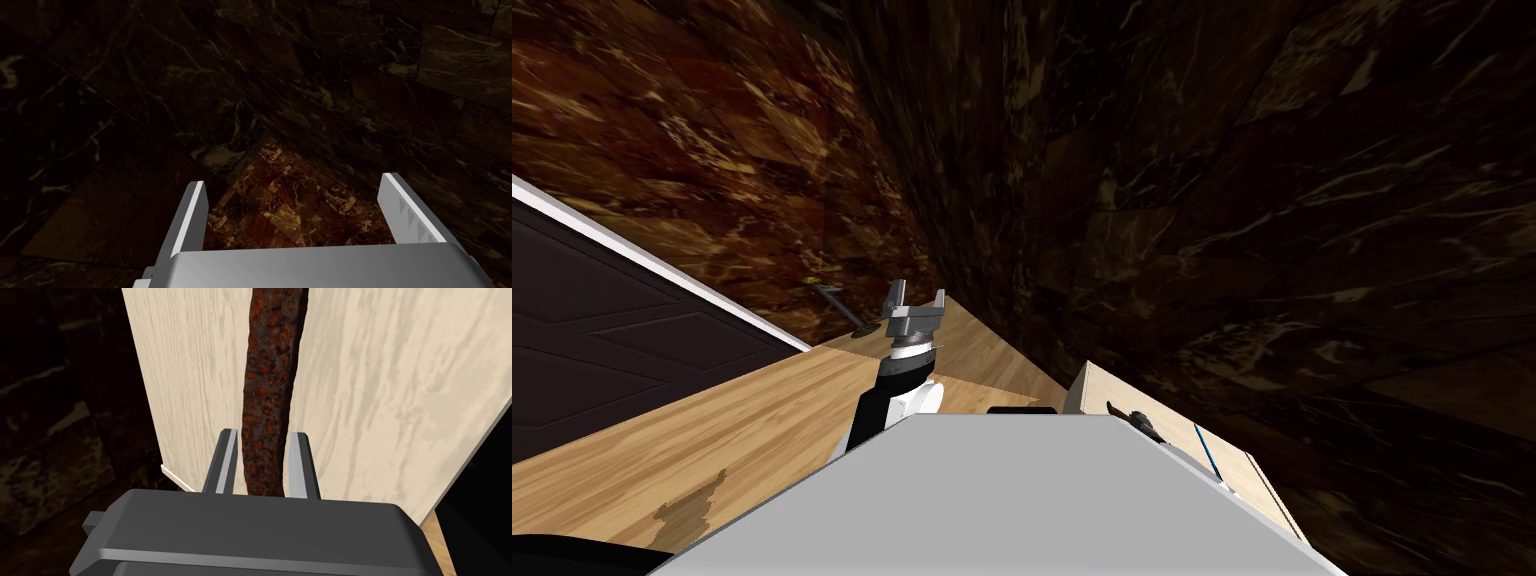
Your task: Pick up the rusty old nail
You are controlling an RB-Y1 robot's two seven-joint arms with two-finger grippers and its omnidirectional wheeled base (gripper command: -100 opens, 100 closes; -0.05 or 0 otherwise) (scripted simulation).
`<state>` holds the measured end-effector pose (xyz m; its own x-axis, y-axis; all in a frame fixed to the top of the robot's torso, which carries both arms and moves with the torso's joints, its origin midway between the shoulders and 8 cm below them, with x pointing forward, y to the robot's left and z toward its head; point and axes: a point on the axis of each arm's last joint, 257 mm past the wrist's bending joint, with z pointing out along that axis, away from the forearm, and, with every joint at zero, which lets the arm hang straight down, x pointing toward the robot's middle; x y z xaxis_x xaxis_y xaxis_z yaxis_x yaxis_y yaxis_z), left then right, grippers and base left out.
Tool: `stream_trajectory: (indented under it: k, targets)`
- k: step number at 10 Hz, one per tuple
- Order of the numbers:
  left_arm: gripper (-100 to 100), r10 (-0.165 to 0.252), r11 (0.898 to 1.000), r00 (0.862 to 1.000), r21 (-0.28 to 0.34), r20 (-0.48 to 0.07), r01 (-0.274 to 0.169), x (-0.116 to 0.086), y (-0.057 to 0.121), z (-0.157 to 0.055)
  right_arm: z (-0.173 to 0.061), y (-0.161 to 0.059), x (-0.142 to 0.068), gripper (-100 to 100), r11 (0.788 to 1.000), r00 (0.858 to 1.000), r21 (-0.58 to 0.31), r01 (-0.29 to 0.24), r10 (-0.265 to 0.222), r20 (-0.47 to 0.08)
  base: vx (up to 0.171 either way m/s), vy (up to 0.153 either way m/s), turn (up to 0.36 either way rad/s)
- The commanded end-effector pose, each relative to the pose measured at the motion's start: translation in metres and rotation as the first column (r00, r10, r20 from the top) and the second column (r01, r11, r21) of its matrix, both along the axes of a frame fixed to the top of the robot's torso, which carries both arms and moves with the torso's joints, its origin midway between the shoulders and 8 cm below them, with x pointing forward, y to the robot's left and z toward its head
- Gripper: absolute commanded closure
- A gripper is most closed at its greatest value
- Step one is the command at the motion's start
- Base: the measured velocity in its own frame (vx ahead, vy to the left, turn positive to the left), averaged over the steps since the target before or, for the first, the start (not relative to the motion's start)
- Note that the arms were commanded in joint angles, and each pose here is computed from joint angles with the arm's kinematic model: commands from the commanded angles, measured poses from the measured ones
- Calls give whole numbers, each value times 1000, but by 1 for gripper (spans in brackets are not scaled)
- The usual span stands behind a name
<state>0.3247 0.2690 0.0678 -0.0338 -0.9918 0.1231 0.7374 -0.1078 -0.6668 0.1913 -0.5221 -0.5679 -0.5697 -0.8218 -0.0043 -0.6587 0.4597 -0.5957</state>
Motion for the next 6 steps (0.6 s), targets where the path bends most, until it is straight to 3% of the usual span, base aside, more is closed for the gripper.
stream_trajectory:
  k: [1,2,3,6]
  targets:
    - [0,0,1000,1000,0,0,0,0,0,0,0,0,0,100,1000,1000,0,0,0,0,0,0,0]
    - [0,0,1000,1000,0,0,0,0,0,0,0,0,0,0,1000,1000,0,0,0,0,0,0,0]
    - [0,0,1000,1000,0,0,0,0,0,0,7,-10,-3,100,1000,1000,3,-5,5,0,34,28,-138]
    - [0,0,1000,1000,0,0,0,0,0,0,15,-20,-7,100,1000,1000,-1,-9,9,-2,20,65,-65]
